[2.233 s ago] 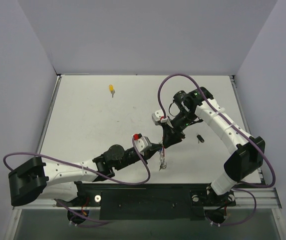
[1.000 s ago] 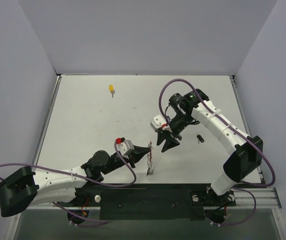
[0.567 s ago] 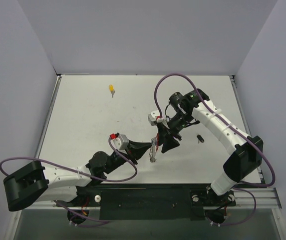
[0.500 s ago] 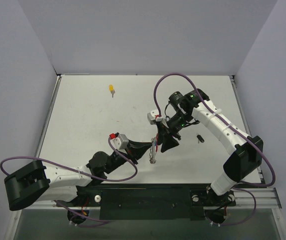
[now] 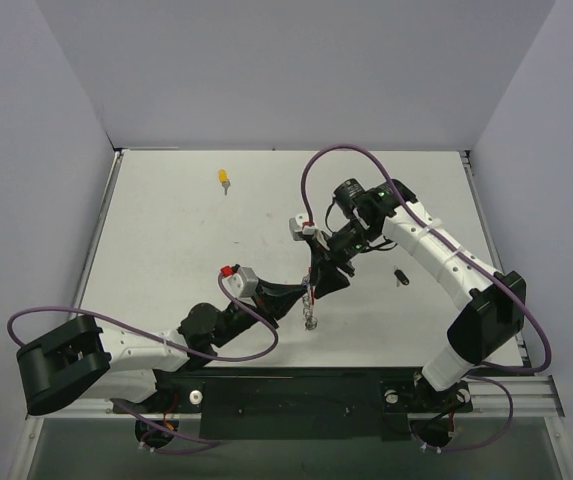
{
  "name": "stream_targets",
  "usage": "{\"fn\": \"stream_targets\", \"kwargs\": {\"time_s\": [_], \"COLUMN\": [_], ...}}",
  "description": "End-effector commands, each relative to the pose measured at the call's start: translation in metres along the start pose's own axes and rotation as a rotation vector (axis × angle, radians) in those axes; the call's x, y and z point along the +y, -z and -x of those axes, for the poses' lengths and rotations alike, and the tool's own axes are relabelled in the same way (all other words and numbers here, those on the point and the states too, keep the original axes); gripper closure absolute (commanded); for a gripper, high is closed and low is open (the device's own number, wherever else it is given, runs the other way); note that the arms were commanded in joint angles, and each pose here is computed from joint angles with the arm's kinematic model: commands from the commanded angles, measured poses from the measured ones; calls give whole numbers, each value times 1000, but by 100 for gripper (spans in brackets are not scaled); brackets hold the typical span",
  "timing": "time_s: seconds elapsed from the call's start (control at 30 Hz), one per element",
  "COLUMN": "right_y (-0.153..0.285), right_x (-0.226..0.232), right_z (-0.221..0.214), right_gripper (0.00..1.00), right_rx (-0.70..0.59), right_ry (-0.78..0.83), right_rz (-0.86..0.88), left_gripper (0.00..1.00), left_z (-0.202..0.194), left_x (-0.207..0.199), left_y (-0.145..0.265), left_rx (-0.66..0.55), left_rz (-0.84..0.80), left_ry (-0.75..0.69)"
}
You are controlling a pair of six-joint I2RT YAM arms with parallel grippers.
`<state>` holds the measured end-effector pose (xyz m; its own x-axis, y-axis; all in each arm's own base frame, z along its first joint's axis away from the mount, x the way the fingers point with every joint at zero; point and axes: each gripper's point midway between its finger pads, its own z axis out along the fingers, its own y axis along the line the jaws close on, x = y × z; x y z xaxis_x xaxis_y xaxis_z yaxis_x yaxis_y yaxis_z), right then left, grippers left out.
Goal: Put the keys on the keyring
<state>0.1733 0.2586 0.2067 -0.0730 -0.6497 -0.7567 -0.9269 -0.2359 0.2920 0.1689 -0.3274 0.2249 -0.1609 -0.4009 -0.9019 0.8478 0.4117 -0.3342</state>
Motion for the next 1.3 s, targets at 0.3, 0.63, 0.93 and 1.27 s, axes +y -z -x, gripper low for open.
{"fn": "stream_targets", "kwargs": {"time_s": [0.3, 0.63, 0.93, 1.27], "right_y": [-6, -5, 4, 13], "right_x": [16, 11, 2, 7], "right_z": [8, 9, -9, -26], "right_gripper": [86, 100, 100, 100], "right_rx": [-26, 1, 147, 332], "right_ry": [-9, -56, -49, 15], "right_rz": [49, 29, -59, -54], "left_gripper": [100, 100, 53, 36], "left_z": [33, 28, 5, 4], "left_x": [-10, -11, -3, -4], "left_y": [-8, -8, 8, 20], "left_rx": [-125, -103, 114, 264], "left_rz": [-23, -34, -33, -101], "left_ry": [35, 38, -87, -358]}}
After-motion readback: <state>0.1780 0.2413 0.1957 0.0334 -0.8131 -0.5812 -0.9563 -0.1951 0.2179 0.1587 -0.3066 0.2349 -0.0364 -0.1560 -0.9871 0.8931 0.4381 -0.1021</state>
